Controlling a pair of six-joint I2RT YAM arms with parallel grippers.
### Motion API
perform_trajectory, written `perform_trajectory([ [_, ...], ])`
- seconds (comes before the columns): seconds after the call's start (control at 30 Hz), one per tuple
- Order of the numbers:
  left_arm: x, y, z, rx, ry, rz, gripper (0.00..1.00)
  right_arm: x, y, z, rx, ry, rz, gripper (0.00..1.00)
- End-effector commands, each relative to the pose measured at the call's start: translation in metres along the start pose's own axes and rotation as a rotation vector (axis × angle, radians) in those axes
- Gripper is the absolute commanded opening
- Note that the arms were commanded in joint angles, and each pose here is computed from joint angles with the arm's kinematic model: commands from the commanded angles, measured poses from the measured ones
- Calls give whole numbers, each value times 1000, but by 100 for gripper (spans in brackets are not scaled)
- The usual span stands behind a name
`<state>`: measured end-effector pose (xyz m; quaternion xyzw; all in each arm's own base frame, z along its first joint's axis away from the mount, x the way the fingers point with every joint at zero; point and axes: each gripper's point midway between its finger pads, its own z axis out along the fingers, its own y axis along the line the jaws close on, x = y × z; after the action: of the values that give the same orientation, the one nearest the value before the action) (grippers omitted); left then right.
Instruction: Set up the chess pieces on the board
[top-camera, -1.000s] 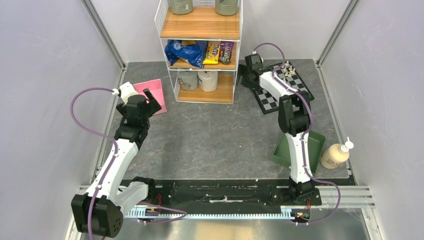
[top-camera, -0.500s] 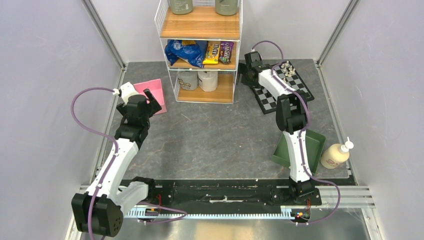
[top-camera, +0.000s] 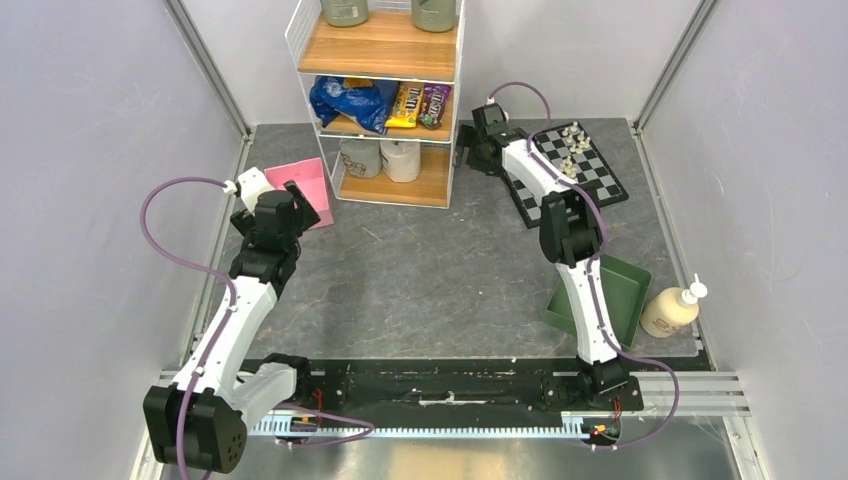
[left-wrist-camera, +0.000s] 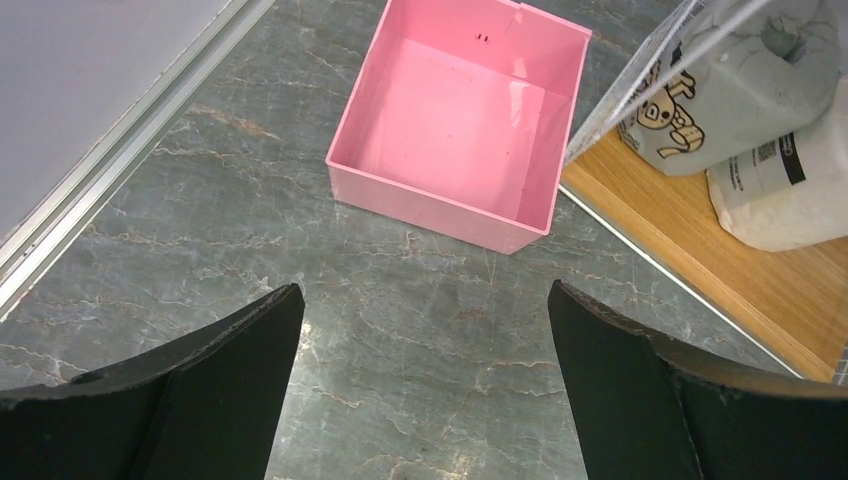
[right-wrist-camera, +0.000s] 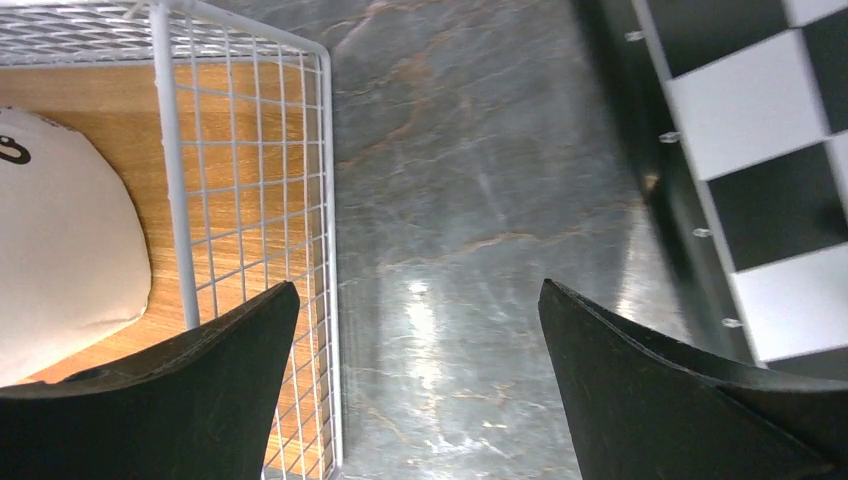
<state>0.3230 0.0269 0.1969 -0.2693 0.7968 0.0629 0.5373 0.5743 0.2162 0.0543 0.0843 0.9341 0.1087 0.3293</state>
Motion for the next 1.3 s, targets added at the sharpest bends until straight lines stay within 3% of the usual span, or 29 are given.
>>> perform_trajectory([
  [0.0, -15, 4, -2, -30, -41, -50, 100, 26, 95, -1, -222, 20, -13, 99],
  [0.33, -14, 2, -3, -19, -34, -62, 100, 27, 118, 2, -264, 9, -40, 99],
  [0.63, -11, 2, -1, -20, -23, -53, 100, 3, 103, -26, -214, -58, -116, 99],
  [0.97, -10, -1, -6, 15, -21, -61, 100, -45, 56, -96, -180, -174, -144, 99],
  [1.27, -8, -26, -8, 159, -14, -68, 100, -94, -50, -138, -9, -288, -16, 99],
])
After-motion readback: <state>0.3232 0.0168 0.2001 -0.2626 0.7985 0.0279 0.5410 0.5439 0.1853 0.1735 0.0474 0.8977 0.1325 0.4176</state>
